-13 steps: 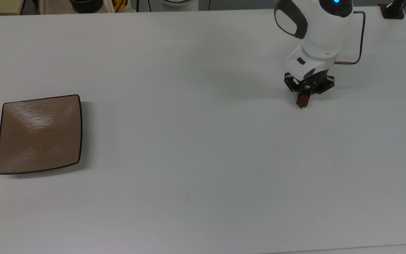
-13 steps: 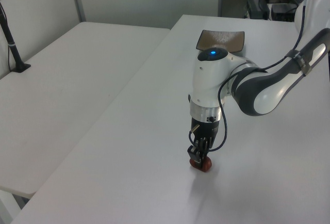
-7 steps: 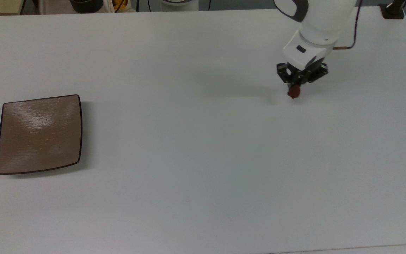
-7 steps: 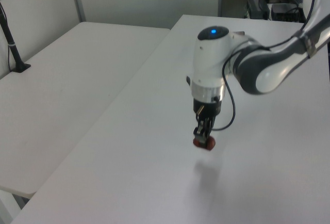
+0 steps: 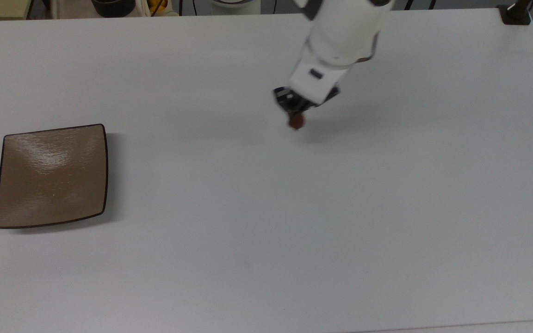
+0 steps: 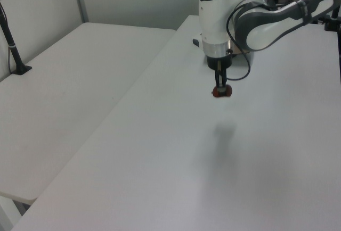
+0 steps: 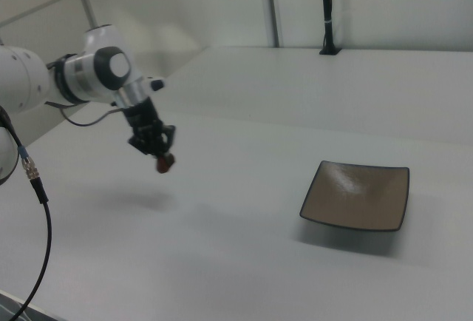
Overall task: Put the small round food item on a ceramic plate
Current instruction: 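Lift the held food item and carry it over the brown plate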
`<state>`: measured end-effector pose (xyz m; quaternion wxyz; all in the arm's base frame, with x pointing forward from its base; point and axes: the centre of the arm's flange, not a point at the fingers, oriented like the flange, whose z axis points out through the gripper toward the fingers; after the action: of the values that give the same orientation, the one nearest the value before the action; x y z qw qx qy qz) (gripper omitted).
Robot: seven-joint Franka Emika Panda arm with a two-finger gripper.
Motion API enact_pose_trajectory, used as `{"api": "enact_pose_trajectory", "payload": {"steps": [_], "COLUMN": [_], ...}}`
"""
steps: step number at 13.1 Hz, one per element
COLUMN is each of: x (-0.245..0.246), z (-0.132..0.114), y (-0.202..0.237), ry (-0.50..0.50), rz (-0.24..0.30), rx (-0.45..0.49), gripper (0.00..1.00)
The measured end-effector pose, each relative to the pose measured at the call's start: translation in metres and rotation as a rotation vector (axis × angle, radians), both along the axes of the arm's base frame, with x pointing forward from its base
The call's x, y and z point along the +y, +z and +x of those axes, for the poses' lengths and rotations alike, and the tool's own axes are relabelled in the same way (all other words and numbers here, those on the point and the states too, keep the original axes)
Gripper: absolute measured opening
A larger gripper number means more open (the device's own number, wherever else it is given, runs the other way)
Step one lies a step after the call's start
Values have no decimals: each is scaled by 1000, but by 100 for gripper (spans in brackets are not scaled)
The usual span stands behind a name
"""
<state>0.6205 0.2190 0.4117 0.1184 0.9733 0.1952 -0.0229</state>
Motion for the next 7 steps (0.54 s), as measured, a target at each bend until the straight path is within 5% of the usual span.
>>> {"api": "enact_pose_trajectory", "payload": {"steps": [3, 7], "x": [-111, -242], "z": [36, 71], "y": [7, 29], "ry": [56, -17], "rz": [-144, -136], "rx": [-38, -266], "gripper": [11, 11]}}
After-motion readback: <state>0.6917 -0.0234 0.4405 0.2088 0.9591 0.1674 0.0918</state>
